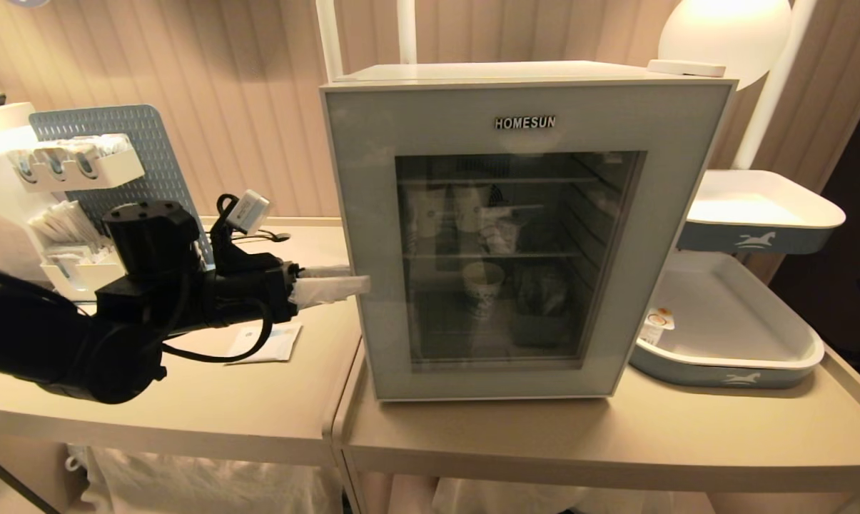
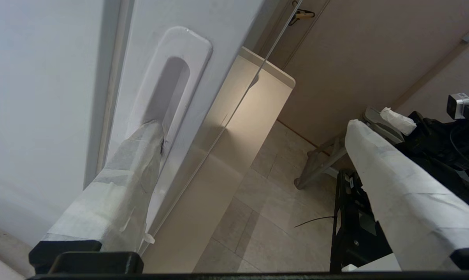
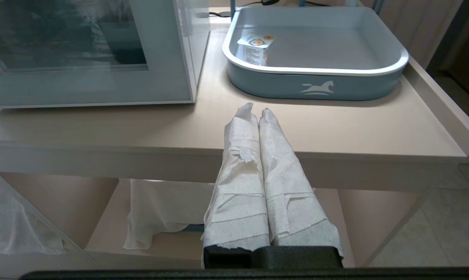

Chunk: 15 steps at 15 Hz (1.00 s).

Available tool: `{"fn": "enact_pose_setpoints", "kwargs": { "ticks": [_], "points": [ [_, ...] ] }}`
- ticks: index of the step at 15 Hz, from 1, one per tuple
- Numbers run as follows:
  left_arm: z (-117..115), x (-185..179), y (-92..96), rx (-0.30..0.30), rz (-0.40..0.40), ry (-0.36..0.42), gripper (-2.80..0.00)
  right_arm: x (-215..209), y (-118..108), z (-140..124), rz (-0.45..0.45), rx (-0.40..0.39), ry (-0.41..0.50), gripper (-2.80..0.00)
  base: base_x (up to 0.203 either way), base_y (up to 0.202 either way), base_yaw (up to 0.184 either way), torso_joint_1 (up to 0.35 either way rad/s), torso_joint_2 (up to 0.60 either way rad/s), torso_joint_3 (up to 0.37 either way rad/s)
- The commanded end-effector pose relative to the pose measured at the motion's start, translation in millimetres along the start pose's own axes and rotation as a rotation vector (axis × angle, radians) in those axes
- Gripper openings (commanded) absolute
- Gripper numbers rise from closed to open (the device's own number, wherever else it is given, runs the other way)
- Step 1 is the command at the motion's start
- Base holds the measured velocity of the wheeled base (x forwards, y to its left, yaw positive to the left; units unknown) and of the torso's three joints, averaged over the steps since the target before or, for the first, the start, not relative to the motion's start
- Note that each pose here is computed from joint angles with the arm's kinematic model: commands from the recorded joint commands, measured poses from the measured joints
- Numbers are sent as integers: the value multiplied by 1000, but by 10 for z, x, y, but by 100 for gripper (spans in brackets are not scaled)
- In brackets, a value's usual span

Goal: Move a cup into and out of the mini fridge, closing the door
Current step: Open the freezer door

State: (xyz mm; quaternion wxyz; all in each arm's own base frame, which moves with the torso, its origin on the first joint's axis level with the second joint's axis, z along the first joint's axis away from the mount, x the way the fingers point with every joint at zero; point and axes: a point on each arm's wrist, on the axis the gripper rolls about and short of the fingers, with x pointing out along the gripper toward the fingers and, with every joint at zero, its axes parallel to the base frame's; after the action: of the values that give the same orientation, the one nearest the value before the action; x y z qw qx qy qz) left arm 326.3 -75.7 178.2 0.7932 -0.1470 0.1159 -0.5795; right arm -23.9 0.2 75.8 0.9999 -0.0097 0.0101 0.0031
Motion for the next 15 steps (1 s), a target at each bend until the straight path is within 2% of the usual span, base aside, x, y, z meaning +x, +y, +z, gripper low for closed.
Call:
{"fn": "enact_pose_setpoints", "kwargs": {
  "ticks": [1,3,7,15],
  "points": [
    [3,12,-27,2,-13,2,0,0,0,3,0,0,1,-280,0,0,0,0,0,0],
    [2,-2,-90,2,-18,3,0,0,0,0,0,-2,4,-280,0,0,0,0,0,0],
    [186,-91,-546,33,-64,-27,0,-1,0,2,0,-2,4,-280,0,0,0,0,0,0],
    [59,-324,-1227,61,-126,-30,0,-1,0,3,0,-2,4,-280,0,0,0,0,0,0]
  ]
}}
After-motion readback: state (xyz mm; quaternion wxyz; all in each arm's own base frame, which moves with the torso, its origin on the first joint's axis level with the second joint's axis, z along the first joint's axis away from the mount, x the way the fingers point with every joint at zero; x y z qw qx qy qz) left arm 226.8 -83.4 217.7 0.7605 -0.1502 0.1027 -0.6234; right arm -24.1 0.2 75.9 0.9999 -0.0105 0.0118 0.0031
